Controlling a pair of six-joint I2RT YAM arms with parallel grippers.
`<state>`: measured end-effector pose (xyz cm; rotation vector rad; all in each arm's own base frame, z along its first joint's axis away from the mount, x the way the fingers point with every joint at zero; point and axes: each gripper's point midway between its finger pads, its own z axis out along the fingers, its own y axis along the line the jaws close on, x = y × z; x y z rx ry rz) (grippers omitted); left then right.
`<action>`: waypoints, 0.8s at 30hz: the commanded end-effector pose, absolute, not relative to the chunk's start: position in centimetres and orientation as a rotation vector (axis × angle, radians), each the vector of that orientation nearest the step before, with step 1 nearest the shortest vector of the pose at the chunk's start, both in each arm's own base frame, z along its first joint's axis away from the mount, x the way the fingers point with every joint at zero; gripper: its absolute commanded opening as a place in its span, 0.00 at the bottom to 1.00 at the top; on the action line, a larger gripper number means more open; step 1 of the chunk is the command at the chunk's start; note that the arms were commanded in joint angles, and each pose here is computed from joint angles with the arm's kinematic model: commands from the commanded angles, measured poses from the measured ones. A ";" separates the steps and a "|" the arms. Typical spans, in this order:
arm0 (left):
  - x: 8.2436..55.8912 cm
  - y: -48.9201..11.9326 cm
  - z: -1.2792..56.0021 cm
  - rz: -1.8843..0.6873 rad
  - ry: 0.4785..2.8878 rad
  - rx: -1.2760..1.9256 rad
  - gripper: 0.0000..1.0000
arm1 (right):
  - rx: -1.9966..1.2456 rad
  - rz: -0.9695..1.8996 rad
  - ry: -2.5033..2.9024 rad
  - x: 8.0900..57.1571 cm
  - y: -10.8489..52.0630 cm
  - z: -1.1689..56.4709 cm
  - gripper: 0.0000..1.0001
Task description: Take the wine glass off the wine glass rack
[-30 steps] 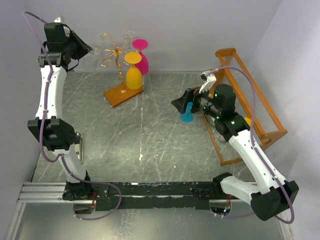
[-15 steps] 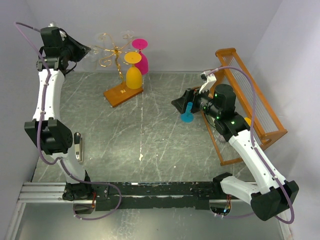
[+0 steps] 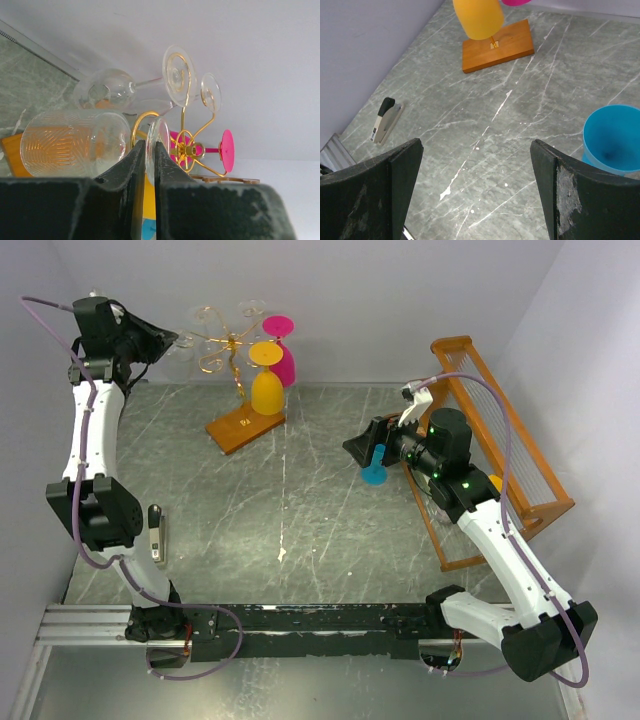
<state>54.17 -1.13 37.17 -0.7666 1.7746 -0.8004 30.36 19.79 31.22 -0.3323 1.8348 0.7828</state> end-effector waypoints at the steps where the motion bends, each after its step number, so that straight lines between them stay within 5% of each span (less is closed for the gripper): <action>1: 54.5 -0.3 42.2 -0.850 1.623 -0.701 0.07 | -0.334 0.776 1.808 30.3 19.7 31.8 0.90; 24: 56.2 -2.7 43.2 -1.051 1.608 -0.613 0.07 | -0.328 0.774 1.801 30.2 19.5 32.0 0.92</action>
